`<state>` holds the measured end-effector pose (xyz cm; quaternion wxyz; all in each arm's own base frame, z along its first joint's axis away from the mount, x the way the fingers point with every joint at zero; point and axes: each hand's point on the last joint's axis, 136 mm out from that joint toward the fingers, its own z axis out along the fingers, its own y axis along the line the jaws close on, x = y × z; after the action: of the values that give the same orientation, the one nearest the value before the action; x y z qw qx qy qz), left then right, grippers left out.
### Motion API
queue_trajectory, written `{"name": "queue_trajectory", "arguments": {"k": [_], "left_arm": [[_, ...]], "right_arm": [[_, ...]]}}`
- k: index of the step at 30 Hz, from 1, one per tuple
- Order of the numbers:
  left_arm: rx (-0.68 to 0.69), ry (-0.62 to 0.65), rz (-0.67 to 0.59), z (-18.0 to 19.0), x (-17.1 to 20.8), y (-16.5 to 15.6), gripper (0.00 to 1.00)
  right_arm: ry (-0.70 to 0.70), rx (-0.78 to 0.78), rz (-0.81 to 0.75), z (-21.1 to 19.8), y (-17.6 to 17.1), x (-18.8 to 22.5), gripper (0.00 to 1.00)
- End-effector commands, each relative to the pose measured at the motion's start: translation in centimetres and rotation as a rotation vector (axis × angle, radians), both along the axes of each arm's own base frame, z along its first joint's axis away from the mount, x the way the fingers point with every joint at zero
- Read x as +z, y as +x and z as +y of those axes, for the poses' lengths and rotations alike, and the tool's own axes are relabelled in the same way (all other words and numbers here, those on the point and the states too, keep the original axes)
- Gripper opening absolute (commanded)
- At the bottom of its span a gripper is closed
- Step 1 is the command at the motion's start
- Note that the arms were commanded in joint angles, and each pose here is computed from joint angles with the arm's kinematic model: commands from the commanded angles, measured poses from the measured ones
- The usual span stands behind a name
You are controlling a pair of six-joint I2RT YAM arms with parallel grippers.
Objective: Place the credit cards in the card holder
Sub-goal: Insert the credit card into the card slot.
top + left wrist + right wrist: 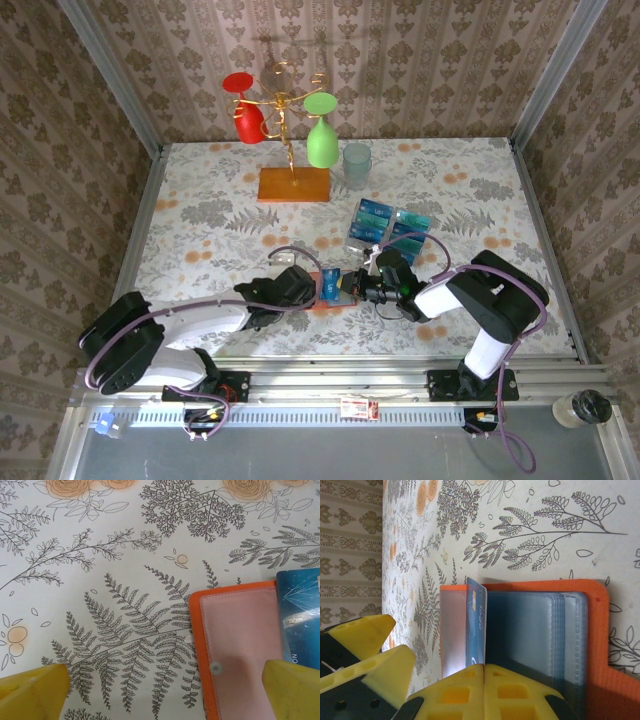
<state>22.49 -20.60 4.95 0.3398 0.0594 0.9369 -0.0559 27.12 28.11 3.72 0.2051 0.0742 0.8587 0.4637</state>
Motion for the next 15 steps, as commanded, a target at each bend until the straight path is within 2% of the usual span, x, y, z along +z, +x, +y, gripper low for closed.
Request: {"name": "queue_trajectory", "arguments": {"k": [1, 7, 15], "left_arm": [[-0.011, 0.04, 0.024, 0.1, -0.9, -0.1, 1.0], [0.02, 0.062, 0.046, 1.1, -2.6, -0.9, 1.0], [0.037, 0.074, 0.042, 1.6, -2.8, -1.0, 1.0]], "right_arm": [[-0.024, 0.017, 0.008, -0.2, -0.6, -0.6, 0.0], [-0.042, 0.026, 0.01, -0.5, -0.8, -0.5, 0.0], [-0.09, 0.053, 0.05, -0.7, -1.5, -1.1, 0.0]]}}
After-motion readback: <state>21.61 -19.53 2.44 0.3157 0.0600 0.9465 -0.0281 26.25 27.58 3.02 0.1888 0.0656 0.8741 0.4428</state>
